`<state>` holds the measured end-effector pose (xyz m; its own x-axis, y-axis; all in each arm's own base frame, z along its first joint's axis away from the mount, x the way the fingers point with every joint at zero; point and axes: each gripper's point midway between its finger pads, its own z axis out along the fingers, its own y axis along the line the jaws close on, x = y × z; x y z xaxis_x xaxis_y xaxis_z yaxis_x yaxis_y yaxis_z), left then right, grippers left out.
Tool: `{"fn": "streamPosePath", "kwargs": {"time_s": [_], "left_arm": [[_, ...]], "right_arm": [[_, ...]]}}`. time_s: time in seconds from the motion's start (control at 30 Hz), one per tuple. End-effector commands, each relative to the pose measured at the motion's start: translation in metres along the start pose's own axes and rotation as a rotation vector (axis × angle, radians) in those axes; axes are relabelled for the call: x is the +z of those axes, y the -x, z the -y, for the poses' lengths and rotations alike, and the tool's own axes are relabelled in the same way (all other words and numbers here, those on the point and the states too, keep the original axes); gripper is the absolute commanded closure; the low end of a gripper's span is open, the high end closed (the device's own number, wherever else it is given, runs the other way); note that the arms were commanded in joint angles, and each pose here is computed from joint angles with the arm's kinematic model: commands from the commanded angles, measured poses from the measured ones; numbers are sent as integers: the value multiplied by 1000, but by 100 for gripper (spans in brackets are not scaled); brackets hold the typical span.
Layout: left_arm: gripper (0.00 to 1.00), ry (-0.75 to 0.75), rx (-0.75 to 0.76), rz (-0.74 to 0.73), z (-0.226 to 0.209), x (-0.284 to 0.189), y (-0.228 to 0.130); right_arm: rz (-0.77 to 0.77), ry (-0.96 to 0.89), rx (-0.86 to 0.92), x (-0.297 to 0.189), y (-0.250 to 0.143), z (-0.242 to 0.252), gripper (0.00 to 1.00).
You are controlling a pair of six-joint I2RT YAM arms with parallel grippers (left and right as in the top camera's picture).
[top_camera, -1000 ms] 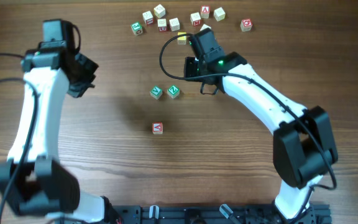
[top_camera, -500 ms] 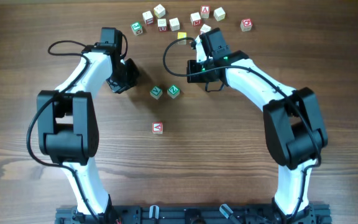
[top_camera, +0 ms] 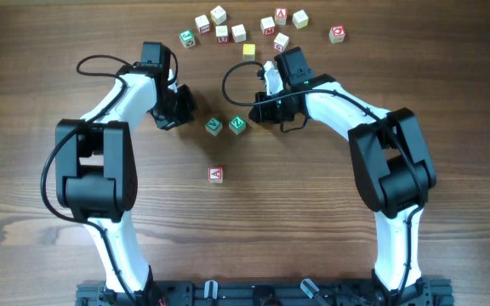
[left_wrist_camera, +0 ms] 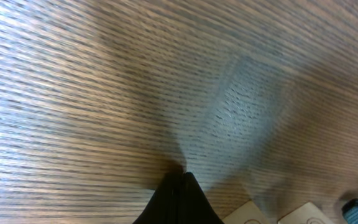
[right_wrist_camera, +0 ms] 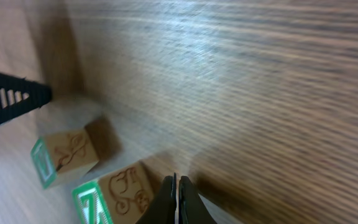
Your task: Form a circle
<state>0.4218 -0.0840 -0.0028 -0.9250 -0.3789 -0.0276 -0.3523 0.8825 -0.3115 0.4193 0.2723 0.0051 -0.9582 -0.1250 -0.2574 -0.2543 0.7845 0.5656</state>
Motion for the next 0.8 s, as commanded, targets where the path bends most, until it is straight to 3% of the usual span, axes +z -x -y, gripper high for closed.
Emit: {"fn": "streamPosePath", "kwargs": {"time_s": [0.0, 0.47, 0.77], "left_arm": [[96, 28, 17, -77, -15, 22, -24], [96, 7, 17, -86, -12, 22, -26], [96, -56, 71, -115, -2, 21, -31]], "right_arm": [[-34, 52, -33, 4, -8, -5, 96], [-73, 164, -127, 2, -17, -24, 96], [-68, 141, -118, 2, -16, -21, 96]]}}
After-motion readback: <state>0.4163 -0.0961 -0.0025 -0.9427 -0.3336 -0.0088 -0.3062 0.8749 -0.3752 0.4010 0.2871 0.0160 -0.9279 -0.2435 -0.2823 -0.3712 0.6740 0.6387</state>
